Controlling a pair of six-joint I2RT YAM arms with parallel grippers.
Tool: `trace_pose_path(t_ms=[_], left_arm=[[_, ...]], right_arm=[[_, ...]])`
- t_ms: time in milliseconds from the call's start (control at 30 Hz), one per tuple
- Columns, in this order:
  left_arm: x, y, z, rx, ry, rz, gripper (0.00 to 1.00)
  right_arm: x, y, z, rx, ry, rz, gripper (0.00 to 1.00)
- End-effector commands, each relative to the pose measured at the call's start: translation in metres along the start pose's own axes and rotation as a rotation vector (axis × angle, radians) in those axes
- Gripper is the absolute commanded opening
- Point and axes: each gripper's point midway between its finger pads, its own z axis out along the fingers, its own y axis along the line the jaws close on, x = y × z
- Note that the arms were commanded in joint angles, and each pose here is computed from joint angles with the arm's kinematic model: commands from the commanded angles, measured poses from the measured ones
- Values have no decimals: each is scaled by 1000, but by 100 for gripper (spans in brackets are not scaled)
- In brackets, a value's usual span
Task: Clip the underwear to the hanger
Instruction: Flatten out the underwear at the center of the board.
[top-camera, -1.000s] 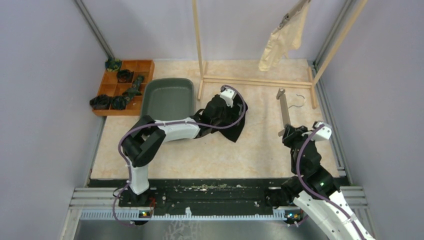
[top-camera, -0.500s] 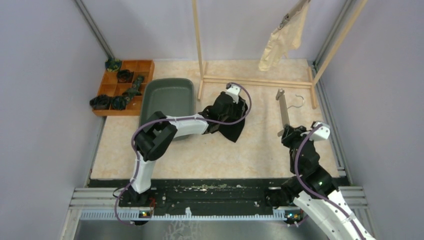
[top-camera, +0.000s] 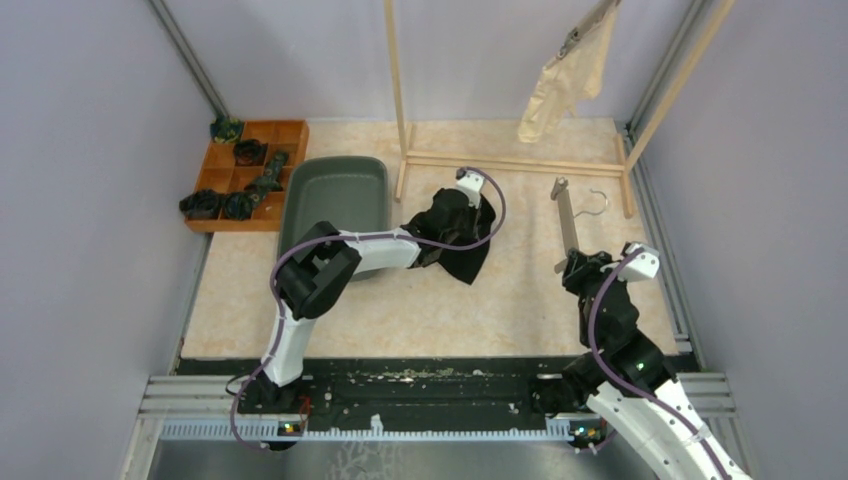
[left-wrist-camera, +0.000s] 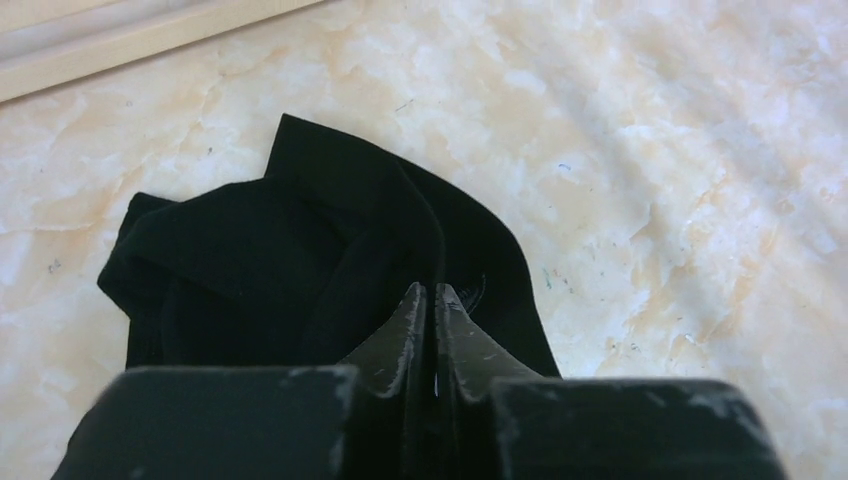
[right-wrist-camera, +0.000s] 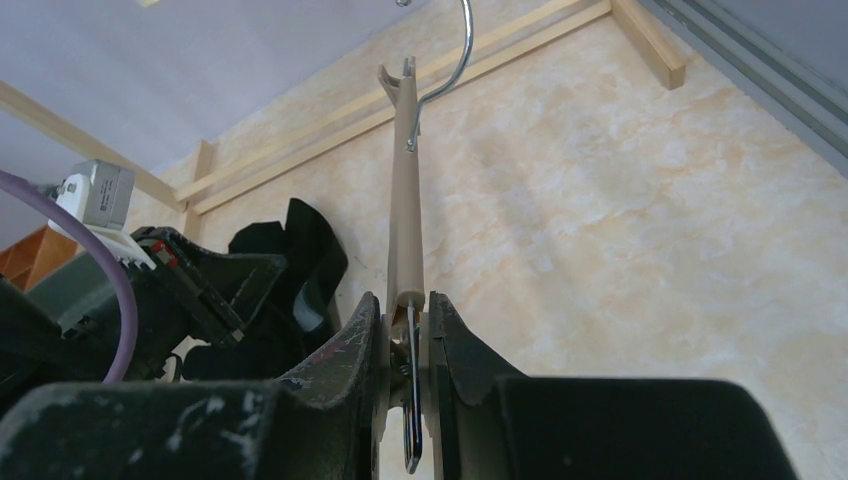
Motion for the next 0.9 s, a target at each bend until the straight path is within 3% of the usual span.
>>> trace_pose_path(t_ms=[0,267,667,800,867], left_arm=[[-24,-8,0,41,-92,-14,1],[-52,-32,-18,99,-178,-1,0],[-34,-69,-10,146,-152,28,0],[-14,-79,-5,201,-119,11,10],[-9,-84,-7,234,-110,7,25]], right_arm=[[-14,12,2,-37,-46,47,0],[-14,12,2,-35,-46,47,0],[-15,11,0,-34,-47,45,0],[-16,11,0,-32,-47,45,0],[-16,11,0,-33,-47,45,0]])
